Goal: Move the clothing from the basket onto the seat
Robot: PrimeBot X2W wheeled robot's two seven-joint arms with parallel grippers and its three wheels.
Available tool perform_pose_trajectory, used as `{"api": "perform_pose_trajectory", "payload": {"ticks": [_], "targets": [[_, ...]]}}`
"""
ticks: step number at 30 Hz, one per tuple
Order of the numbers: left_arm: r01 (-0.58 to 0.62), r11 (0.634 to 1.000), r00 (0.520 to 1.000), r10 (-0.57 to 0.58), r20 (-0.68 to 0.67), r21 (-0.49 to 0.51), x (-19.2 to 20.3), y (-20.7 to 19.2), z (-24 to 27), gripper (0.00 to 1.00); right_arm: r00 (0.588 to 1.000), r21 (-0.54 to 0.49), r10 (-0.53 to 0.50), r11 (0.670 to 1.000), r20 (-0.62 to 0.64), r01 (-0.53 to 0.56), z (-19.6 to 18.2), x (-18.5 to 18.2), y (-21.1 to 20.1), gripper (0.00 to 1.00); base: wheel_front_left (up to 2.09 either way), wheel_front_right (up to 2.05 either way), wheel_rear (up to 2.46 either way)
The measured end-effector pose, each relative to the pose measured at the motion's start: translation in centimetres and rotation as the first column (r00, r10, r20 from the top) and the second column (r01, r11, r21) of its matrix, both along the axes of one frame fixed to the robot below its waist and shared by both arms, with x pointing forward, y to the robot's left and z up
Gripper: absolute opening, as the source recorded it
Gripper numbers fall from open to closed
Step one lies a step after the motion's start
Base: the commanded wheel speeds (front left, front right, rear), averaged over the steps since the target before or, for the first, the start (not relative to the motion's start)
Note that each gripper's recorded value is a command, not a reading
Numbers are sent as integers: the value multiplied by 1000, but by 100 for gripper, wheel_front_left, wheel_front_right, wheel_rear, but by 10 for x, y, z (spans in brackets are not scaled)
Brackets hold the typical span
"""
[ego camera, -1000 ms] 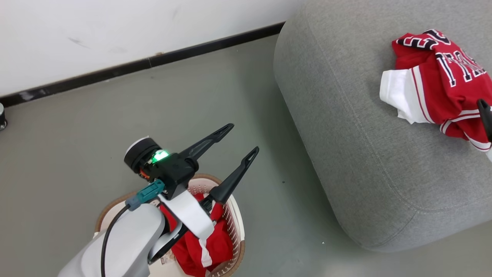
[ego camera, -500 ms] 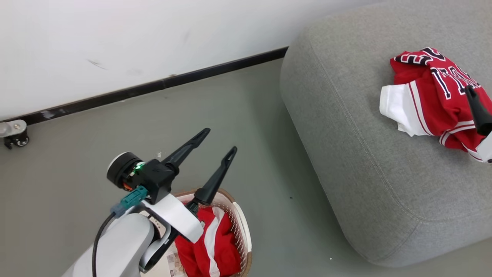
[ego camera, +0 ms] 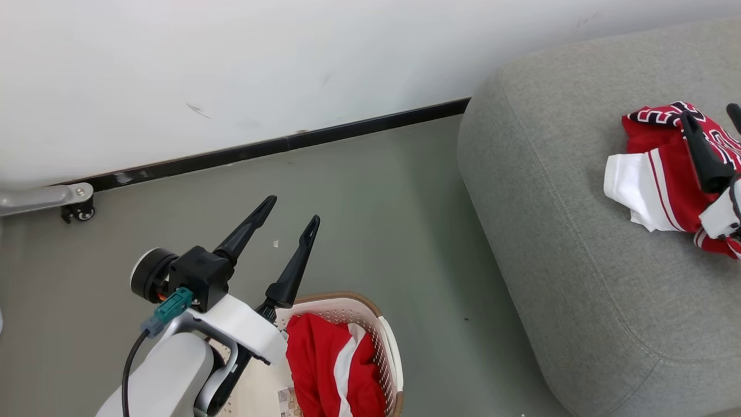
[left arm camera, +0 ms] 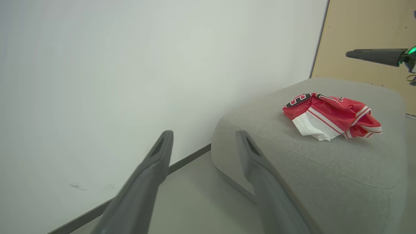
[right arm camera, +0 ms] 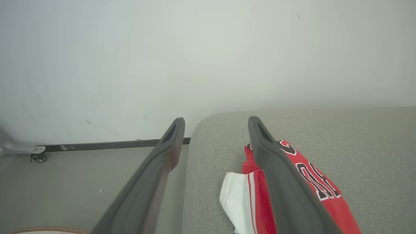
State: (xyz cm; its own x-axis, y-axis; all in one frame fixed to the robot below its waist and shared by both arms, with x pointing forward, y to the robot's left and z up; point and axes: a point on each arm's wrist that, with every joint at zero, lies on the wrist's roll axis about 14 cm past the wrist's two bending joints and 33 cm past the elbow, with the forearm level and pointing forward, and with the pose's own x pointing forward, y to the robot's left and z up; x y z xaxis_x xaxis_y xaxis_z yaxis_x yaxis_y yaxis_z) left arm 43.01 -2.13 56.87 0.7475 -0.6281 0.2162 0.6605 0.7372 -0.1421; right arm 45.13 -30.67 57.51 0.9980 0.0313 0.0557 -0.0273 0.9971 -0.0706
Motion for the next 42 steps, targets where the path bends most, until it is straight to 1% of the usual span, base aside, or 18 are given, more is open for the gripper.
{"api": "perform_pose_trajectory", "payload": {"ticks": [5,11,17,23,32,38,42], "targets": [[-61,998,998,60,-22,-5,-2,18,-3,100,998,28,59,998,22,-60,1,5,27,100,0,0,0],[-155,988,987,154,-37,-13,-2,45,-3,100,993,43,110,993,46,-112,4,8,48,100,0,0,0],[-220,975,975,219,-46,-9,-7,66,-5,100,988,71,149,986,39,-152,-4,6,68,100,0,0,0],[-278,961,959,277,-60,-12,-13,86,-7,100,980,89,172,979,102,-181,12,6,82,100,0,0,0],[-378,926,923,375,-90,-22,-21,118,-12,100,972,135,208,966,114,-222,1,-8,108,100,0,0,0],[-414,910,905,409,-115,-20,-29,130,-19,100,971,173,217,957,102,-232,-12,-20,120,100,0,0,0],[-440,898,894,434,-110,-33,-29,138,-15,100,969,191,226,952,99,-241,-18,-29,130,100,0,0,0]]}}
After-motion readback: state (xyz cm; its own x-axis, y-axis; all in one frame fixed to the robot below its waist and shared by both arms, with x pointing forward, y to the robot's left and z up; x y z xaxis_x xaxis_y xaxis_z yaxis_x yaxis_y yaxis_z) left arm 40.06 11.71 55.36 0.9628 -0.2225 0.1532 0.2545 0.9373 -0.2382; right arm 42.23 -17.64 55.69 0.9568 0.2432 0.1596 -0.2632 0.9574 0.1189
